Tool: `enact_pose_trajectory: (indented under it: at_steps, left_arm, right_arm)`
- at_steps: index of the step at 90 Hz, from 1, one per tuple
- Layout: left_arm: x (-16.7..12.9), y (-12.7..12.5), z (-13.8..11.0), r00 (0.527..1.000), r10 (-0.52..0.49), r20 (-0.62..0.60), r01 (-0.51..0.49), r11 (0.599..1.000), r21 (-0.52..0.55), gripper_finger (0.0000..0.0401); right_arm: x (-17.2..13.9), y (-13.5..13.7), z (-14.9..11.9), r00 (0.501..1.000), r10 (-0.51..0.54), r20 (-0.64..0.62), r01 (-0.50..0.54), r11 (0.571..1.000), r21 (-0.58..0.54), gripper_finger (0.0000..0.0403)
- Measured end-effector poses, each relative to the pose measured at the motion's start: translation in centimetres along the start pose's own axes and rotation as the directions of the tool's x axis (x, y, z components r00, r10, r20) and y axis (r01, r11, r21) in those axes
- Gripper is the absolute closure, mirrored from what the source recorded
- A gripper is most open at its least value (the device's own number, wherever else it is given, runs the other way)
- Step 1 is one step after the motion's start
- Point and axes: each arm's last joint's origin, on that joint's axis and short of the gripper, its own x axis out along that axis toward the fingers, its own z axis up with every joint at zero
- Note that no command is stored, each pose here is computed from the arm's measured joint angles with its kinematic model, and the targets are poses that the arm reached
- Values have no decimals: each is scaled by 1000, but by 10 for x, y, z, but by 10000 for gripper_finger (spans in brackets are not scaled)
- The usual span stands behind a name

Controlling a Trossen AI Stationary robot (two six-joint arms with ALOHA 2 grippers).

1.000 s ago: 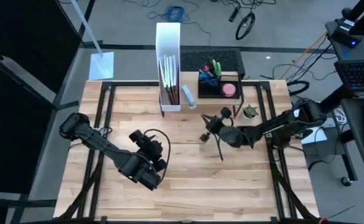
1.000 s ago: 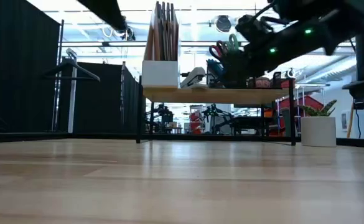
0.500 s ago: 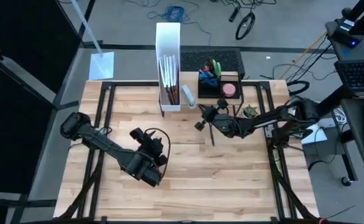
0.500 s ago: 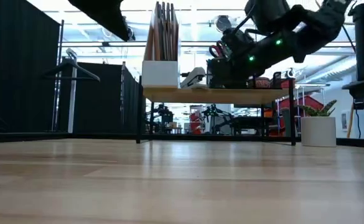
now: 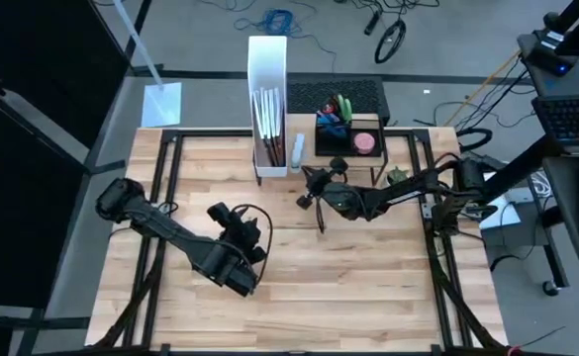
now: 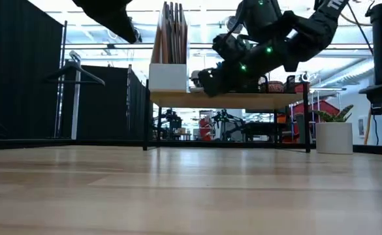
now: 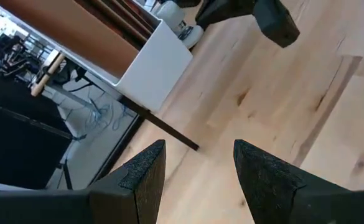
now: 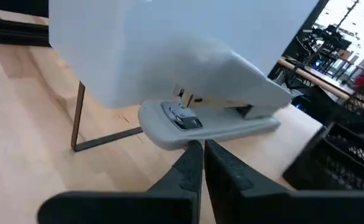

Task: Stock shelves
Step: Put the stapler on the shelf

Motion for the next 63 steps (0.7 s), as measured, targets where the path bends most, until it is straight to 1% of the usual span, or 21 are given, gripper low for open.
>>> enact_pose_trajectory:
  at_steps: [15, 21, 31, 42, 63]
  left_arm:
    - [0, 0, 0, 1000, 0, 0, 0, 1000, -3, 225]
    - [0, 0, 0, 1000, -1, 0, 1, 1000, -3, 225]
    - [0, 0, 0, 1000, -1, 0, 1, 1000, -3, 225]
    - [0, 0, 0, 1000, -1, 0, 1, 1000, -4, 225]
    - [0, 0, 0, 1000, -1, -1, 1, 1000, -10, 225]
  right_arm:
    - [-1, -3, 2, 999, -52, -5, 52, 999, -16, 403]
    - [0, -4, 1, 998, -58, -7, 58, 998, -19, 403]
    - [7, -11, 0, 997, -74, -15, 74, 997, 0, 403]
    - [14, -18, 0, 999, -52, -7, 52, 998, 31, 403]
    - [21, -24, -1, 1000, -20, -4, 21, 999, 36, 403]
